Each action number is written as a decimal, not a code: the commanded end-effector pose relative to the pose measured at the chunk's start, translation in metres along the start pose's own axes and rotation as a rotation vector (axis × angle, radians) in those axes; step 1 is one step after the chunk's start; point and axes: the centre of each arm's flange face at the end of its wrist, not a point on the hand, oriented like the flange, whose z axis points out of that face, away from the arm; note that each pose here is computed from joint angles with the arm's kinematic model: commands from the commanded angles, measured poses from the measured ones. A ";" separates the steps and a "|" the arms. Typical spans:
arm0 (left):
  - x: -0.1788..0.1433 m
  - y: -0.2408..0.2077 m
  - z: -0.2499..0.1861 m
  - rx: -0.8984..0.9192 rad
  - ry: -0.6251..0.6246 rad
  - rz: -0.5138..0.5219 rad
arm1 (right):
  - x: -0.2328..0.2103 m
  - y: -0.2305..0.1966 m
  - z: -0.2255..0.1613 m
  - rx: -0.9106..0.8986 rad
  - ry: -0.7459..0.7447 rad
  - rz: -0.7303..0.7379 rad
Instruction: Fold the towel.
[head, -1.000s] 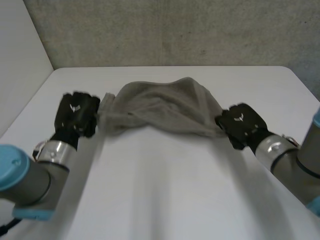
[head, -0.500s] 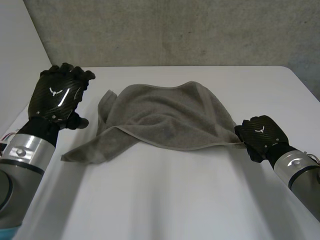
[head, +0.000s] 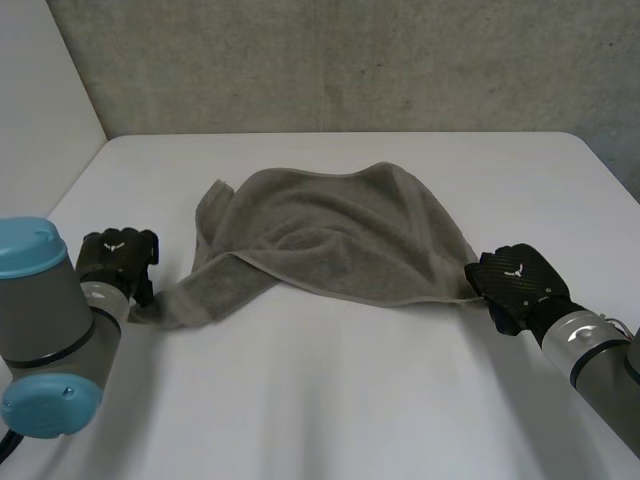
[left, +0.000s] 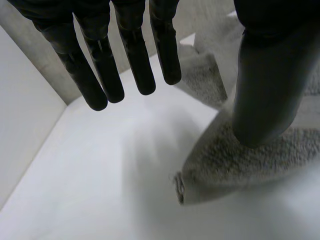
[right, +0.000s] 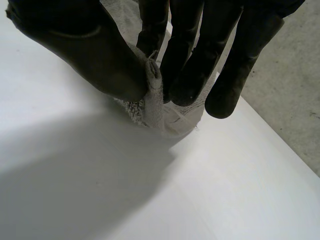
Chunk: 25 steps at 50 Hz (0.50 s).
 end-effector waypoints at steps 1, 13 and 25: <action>0.005 0.013 0.002 -0.053 0.026 0.006 | -0.002 0.001 0.000 -0.004 -0.006 0.001; 0.007 0.012 -0.008 -0.083 0.049 0.008 | 0.008 -0.006 0.000 0.010 0.030 -0.005; -0.037 -0.124 -0.068 0.414 -0.070 -0.072 | 0.114 -0.145 -0.055 0.300 0.279 0.077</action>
